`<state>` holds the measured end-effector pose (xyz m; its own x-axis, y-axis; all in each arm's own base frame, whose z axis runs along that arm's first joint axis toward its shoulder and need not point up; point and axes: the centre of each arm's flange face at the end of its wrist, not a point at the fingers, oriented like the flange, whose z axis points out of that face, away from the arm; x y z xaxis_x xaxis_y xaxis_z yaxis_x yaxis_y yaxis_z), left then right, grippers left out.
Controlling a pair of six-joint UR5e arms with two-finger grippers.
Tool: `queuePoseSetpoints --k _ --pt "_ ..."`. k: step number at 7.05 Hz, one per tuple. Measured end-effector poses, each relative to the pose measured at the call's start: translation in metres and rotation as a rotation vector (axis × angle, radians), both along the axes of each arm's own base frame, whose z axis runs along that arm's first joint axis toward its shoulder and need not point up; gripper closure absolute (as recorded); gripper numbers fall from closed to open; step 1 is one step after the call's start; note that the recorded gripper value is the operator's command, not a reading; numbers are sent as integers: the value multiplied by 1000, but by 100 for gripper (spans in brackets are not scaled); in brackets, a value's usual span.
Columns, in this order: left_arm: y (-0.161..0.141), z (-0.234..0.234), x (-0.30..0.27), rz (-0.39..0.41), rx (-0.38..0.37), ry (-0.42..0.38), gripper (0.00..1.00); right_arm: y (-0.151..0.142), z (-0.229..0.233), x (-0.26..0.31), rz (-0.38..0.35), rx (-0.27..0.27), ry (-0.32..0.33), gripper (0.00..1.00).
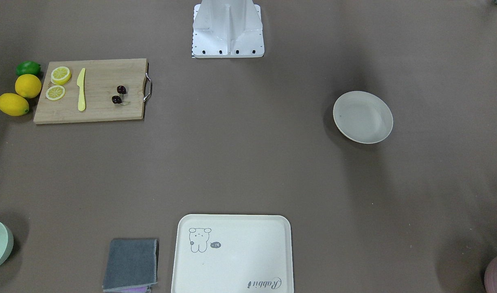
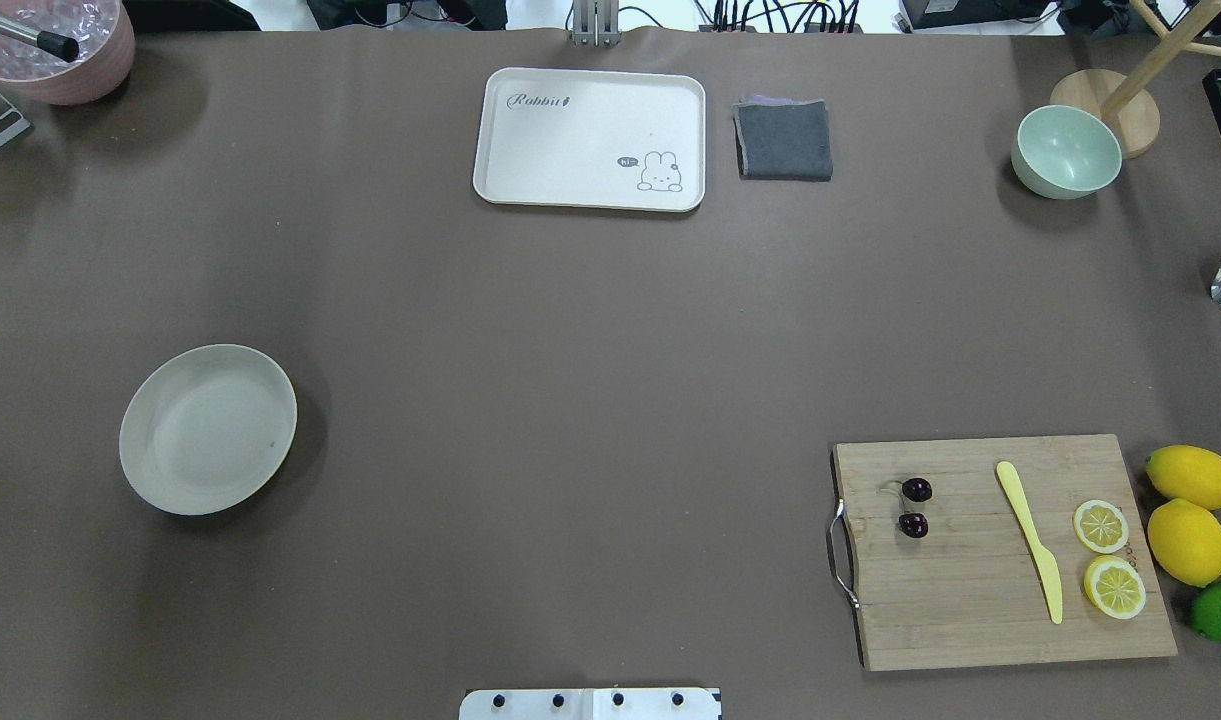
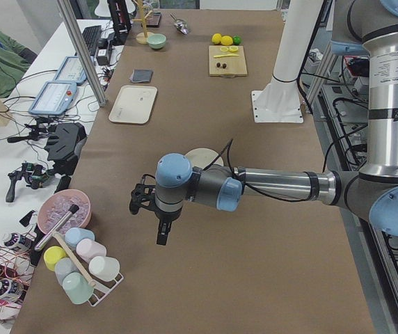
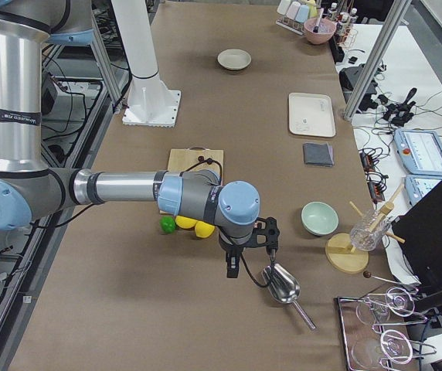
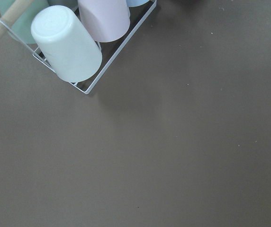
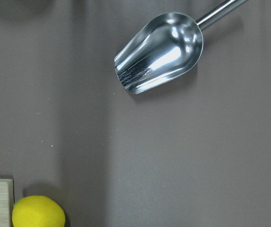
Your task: Place red cherry on plate
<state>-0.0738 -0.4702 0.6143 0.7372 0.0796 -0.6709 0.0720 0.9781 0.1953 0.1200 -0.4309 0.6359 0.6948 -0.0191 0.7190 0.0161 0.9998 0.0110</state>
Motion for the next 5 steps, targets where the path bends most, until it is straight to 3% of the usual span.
queuePoseSetpoints --k 5 --pt "0 -1 0 0 1 0 2 -2 -7 0 0 13 2 0"
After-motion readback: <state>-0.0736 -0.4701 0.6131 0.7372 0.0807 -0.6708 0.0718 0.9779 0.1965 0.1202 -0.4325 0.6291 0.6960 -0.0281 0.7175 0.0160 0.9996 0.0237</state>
